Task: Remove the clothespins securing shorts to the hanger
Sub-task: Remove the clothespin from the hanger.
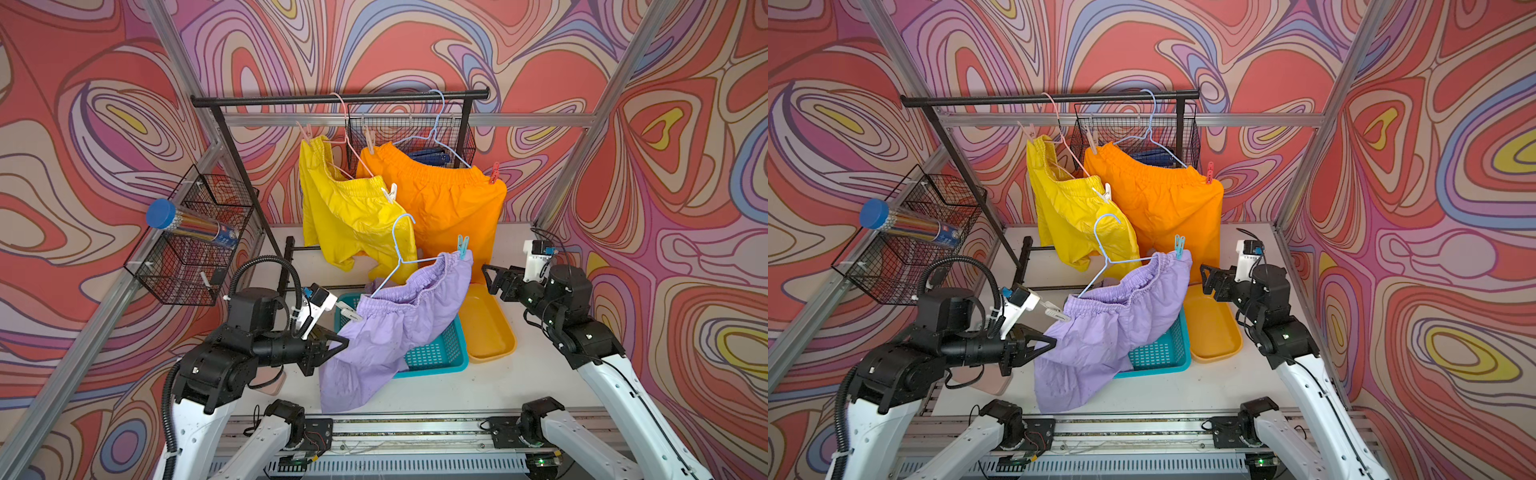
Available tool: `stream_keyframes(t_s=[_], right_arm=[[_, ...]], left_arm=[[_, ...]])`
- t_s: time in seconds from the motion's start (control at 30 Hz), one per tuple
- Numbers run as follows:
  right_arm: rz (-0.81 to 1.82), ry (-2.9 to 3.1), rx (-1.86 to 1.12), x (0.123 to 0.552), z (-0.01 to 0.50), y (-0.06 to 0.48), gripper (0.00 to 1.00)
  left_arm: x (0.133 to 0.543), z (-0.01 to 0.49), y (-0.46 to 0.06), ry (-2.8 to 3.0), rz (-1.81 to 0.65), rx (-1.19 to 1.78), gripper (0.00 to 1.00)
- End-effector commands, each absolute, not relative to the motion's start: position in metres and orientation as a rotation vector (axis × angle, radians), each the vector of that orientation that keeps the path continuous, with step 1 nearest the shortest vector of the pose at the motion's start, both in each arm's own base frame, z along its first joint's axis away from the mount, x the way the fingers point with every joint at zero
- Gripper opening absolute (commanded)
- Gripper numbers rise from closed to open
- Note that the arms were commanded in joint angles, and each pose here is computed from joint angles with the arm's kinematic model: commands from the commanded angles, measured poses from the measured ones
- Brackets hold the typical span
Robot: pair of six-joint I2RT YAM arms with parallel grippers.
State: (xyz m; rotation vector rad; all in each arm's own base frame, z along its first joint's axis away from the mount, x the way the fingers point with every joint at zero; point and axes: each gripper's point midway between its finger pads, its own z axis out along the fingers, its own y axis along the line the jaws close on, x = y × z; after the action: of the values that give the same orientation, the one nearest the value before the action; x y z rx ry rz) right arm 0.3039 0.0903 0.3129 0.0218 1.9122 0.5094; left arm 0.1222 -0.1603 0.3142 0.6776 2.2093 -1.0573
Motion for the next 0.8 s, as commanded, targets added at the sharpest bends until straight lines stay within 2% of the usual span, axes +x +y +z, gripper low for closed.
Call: stream_keyframes(t_s=[0.0, 0.2, 0.43, 0.77], right_arm=[[0.647, 1.852, 0.0, 0.302, 0.337, 0.107, 0.88], [0.771, 1.813, -0.049, 0.305, 0.35, 0.126, 0.83], [0.872, 1.765, -0.145, 0.308, 0.361, 0.156, 0.82], [0.93, 1.682, -0.384, 0.308, 0.384, 0.215, 0.82]], left_arm=[[0.136, 0.329, -0.176, 2.068, -1.162, 0.722, 0.0], [0.145, 0.306, -0.176, 2.135, -1.132, 0.734, 0.0], [0.148, 0.289, -0.182, 2.192, -1.123, 0.761, 0.0], [0.175, 0.27, -0.18, 2.294, -1.004, 0.749, 0.0]])
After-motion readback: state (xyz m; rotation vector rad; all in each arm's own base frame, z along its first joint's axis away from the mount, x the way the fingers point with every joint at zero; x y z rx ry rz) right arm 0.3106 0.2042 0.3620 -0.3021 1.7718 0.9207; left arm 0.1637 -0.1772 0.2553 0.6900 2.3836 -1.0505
